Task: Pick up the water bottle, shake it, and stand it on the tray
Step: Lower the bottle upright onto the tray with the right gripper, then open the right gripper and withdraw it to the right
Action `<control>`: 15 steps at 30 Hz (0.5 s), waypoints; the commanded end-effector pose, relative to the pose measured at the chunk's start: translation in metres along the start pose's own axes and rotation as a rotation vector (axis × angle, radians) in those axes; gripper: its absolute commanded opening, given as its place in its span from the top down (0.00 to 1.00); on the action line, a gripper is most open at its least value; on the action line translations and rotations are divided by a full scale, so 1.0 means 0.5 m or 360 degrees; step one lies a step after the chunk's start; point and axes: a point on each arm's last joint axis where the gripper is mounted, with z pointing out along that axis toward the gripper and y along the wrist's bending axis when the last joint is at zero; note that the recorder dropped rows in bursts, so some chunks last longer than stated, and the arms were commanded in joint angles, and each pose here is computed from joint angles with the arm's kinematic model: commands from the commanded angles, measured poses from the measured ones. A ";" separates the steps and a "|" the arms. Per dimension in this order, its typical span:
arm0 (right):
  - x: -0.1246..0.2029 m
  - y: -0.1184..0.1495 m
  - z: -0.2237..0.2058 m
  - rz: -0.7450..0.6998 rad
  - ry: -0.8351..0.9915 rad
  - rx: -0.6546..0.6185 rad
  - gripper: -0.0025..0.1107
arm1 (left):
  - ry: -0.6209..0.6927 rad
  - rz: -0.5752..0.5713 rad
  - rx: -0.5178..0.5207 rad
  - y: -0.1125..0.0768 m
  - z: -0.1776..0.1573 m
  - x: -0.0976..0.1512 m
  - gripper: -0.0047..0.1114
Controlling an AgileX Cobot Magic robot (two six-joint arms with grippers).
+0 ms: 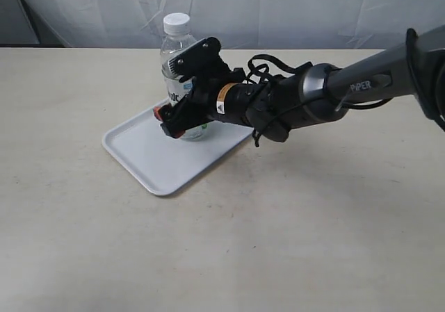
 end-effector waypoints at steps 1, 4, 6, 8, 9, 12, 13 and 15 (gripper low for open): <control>-0.011 -0.004 -0.016 0.0004 0.0116 0.0035 0.13 | -0.0016 0.0003 -0.0002 0.000 0.000 0.000 0.96; -0.021 -0.007 -0.027 0.0020 0.0152 0.0056 0.13 | -0.0016 0.0003 -0.0002 0.000 0.000 0.000 0.96; -0.034 -0.005 -0.037 0.0017 0.0158 0.0061 0.13 | -0.0016 0.0003 -0.0002 0.000 0.000 0.000 0.96; -0.050 -0.009 -0.053 0.0027 0.0175 0.0080 0.13 | -0.0016 0.0003 -0.0002 0.000 0.000 0.000 0.96; -0.052 -0.012 -0.062 0.0054 0.0233 0.0099 0.13 | -0.0016 0.0003 -0.0002 0.000 0.000 0.000 0.96; -0.053 -0.011 -0.095 0.0051 0.0310 0.0114 0.13 | -0.0016 0.0003 -0.0002 0.000 0.000 0.000 0.96; -0.054 -0.008 -0.124 0.0048 0.0311 0.0114 0.13 | -0.0016 0.0003 -0.0002 0.000 0.000 0.000 0.96; -0.052 -0.002 -0.183 0.0052 0.0321 0.0117 0.13 | -0.0016 0.0003 -0.0002 0.000 0.000 0.000 0.96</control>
